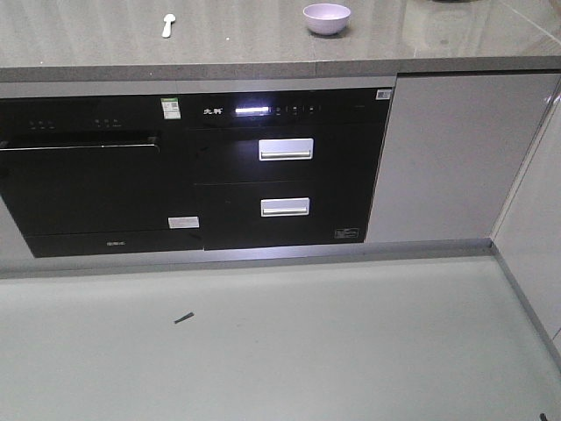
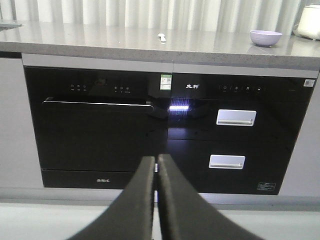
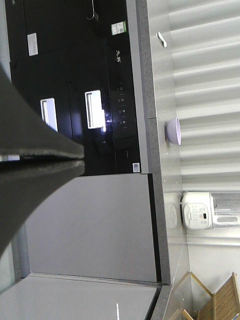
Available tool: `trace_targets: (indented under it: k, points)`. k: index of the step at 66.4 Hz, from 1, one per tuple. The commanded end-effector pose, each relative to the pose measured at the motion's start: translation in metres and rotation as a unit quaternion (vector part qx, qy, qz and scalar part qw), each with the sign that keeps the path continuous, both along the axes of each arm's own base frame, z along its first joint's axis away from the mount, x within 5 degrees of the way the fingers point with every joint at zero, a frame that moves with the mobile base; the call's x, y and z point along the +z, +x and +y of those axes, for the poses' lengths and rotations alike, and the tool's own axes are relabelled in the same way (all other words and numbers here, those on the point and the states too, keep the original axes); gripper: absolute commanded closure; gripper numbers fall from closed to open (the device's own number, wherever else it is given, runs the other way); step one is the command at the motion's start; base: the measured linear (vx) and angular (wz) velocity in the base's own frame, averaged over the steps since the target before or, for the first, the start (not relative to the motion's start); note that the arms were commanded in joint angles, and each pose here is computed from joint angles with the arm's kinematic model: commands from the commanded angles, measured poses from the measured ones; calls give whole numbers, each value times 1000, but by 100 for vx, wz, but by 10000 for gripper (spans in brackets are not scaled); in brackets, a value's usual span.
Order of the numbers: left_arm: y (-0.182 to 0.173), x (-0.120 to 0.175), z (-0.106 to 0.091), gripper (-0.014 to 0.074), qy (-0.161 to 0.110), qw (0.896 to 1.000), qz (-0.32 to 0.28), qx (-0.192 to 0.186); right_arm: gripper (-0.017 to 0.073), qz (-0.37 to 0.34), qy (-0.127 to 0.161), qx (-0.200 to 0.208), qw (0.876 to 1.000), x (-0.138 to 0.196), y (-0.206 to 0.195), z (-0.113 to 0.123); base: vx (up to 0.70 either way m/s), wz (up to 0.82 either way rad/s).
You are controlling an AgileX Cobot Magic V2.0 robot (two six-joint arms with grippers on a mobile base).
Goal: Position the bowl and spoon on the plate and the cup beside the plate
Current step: 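Drive the base forward toward the counter with the spoon and bowl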
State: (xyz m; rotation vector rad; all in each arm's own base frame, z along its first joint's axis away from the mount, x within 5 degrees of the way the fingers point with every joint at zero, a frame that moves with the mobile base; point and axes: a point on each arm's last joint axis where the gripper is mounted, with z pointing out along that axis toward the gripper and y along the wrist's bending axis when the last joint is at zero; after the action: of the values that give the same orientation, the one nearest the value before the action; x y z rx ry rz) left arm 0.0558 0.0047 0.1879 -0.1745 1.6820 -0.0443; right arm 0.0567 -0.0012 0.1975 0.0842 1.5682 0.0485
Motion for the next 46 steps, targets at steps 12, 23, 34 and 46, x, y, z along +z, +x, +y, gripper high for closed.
trace_targets:
  k: [12,23,34,46]
  points:
    - [-1,14,-1,600,-3,999,-51,-3,563,-34,-7,-4,999,4,0,-1,16,-5]
    - [-1,14,-1,600,-3,999,-51,-3,563,-34,-7,-4,999,4,0,-1,15,-2]
    - [-1,14,-1,600,-3,999,-51,-3,563,-34,-7,-4,999,4,0,-1,15,2]
    - [-1,14,-1,600,-3,999,-51,-3,563,-34,-7,-4,999,4,0,-1,15,5]
